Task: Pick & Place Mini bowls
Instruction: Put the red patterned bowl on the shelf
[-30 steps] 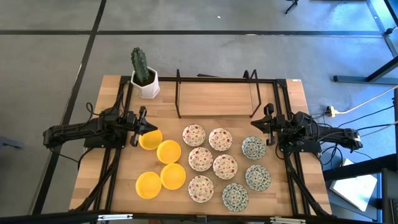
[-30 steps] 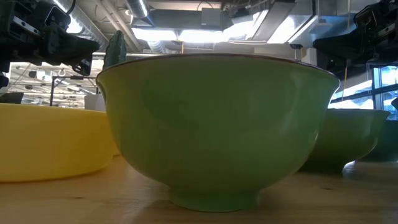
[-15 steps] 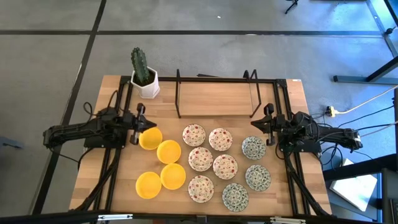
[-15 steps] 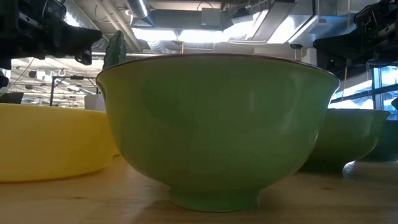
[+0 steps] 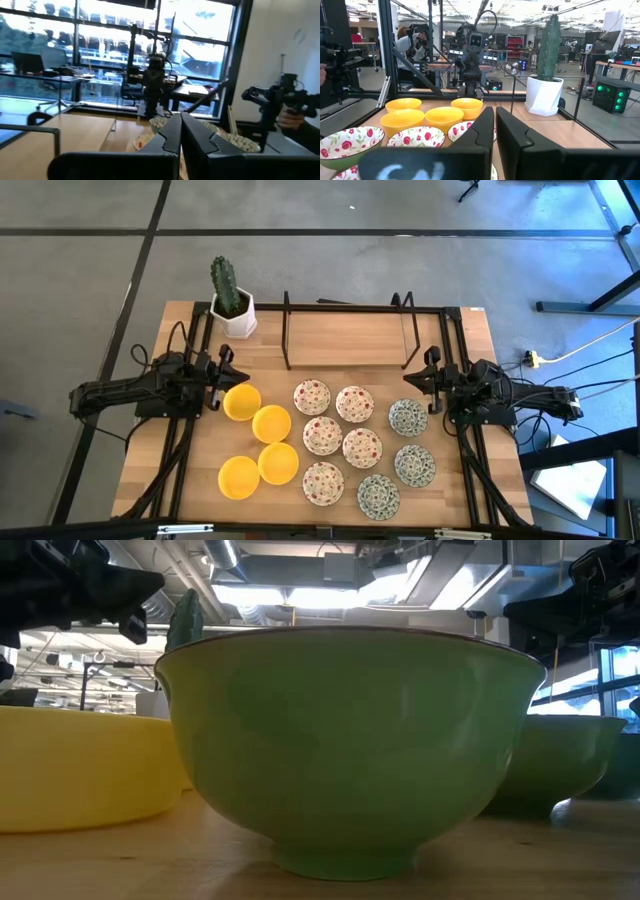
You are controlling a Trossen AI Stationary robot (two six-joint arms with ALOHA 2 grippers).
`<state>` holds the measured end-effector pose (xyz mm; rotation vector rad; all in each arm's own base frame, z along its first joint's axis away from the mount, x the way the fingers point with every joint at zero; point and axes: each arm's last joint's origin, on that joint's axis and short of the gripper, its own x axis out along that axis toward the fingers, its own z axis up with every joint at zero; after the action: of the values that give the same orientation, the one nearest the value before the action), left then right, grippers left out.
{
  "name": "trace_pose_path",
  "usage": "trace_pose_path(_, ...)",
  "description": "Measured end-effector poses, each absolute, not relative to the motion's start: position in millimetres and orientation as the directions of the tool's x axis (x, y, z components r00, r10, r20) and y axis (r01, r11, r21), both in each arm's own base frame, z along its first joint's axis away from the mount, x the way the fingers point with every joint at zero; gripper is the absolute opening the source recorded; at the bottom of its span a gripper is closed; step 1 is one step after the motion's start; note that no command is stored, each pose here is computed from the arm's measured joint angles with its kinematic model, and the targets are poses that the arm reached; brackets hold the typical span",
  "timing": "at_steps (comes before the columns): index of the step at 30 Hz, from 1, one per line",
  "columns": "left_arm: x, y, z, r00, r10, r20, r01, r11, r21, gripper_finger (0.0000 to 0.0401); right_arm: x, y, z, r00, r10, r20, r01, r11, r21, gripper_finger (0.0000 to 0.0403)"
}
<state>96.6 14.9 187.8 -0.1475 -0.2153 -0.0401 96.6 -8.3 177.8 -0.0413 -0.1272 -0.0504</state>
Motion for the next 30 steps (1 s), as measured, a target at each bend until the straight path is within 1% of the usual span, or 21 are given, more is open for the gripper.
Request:
trace_pose_path(4, 97, 17, 187, 0.975, 0.058, 0.214, -0.027, 0.989, -0.143, 0.0004, 97, -8, 178, 0.991, -0.048, 0.127, 0.053, 0.998, -0.037, 0.0021)
trace_pose_path(9, 97, 20, 185, 0.972, 0.142, 0.187, -0.099, 0.97, -0.221, 0.0004, 96, -8, 181, 0.986, -0.048, 0.157, 0.06, 0.995, -0.076, 0.0021)
trace_pose_path(12, 96, 21, 187, 0.96, 0.18, 0.212, -0.133, 0.967, -0.219, 0.0004, 96, -8, 180, 0.987, -0.048, 0.153, 0.058, 0.996, -0.064, 0.0021)
trace_pose_path(14, 95, 21, 193, 0.946, 0.179, 0.271, -0.123, 0.97, -0.21, 0.0004, 96, -8, 179, 0.989, -0.048, 0.141, 0.058, 0.996, -0.066, 0.0021)
trace_pose_path(16, 92, 19, 202, 0.925, 0.146, 0.35, -0.09, 0.981, -0.171, 0.0004, 97, -8, 178, 0.991, -0.048, 0.127, 0.056, 0.996, -0.064, 0.0021)
trace_pose_path(18, 89, 17, 215, 0.914, 0.11, 0.39, -0.066, 0.99, -0.124, 0.0004, 97, -8, 177, 0.991, -0.048, 0.123, 0.056, 0.996, -0.063, 0.0021)
trace_pose_path(20, 85, 17, 230, 0.899, 0.106, 0.425, -0.071, 0.993, -0.097, 0.0004, 97, -8, 177, 0.991, -0.048, 0.123, 0.056, 0.996, -0.063, 0.0021)
trace_pose_path(26, 87, 17, 251, 0.899, 0.12, 0.421, -0.106, 0.993, -0.056, 0.0004, 97, -8, 177, 0.991, -0.048, 0.123, 0.056, 0.997, -0.061, 0.0021)
trace_pose_path(30, 96, 21, 254, 0.904, 0.189, 0.384, -0.163, 0.982, -0.099, 0.0004, 97, -8, 177, 0.991, -0.046, 0.123, 0.053, 0.997, -0.055, 0.0021)
